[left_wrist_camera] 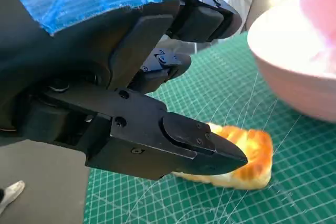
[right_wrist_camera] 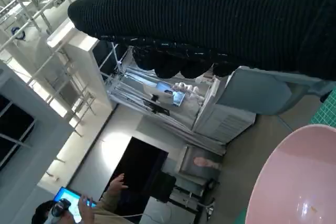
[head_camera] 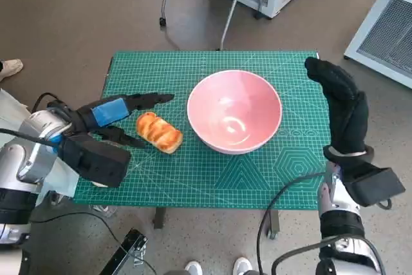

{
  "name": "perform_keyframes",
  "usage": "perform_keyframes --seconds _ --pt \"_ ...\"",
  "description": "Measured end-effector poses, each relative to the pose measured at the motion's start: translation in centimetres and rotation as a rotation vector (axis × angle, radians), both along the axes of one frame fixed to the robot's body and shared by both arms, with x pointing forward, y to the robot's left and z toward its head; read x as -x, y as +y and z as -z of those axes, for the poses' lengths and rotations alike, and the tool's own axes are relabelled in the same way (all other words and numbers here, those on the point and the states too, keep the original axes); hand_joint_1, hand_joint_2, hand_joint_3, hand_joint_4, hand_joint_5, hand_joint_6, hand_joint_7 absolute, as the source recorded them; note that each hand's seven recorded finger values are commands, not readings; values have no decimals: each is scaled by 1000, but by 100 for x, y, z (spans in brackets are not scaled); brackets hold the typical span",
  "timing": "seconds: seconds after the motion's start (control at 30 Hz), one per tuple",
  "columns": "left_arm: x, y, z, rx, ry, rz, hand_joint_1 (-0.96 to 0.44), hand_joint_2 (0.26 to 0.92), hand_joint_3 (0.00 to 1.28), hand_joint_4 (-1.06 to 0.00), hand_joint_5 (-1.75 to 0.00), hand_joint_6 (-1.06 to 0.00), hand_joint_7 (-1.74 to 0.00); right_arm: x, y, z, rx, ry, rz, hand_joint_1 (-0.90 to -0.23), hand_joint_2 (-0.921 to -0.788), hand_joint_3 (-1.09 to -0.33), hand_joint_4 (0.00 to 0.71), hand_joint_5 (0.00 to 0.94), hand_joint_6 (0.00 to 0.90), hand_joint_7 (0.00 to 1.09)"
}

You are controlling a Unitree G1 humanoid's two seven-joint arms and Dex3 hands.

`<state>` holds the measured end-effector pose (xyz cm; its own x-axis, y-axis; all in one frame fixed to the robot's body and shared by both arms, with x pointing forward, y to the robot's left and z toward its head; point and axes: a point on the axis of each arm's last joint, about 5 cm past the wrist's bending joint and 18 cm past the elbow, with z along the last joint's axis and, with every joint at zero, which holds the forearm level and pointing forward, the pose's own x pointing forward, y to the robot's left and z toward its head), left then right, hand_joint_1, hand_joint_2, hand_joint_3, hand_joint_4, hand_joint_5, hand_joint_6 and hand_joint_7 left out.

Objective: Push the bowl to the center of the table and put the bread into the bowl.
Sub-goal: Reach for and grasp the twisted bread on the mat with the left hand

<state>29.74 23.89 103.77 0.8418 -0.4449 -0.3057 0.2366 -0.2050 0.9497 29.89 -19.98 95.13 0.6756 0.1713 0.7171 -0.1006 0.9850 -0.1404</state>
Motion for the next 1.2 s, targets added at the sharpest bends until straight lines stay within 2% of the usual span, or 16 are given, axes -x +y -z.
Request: perform_keyframes --seconds 0.2,0.57,0.9,1.2 --pt "-13 -12 52 -28 27 -19 -17 781 0 -136 -12 -284 -24 0 3 0 -1 0 0 -658 -921 -736 392 14 166 644" --pt "-70 -106 193 -107 39 -14 -63 785 2 -282 -25 -384 -37 6 25 -18 -8 -11 -7 -695 -921 -767 402 14 169 644" --pt "-193 -253 377 -253 24 38 -59 801 6 -419 -23 -504 -45 16 20 -15 -30 -4 -8 -707 -921 -800 405 12 172 654" --pt "-332 -375 423 -285 -6 72 -40 853 23 -529 -33 -625 -68 31 20 -14 -39 -9 -9 -707 -921 -815 407 11 172 657"
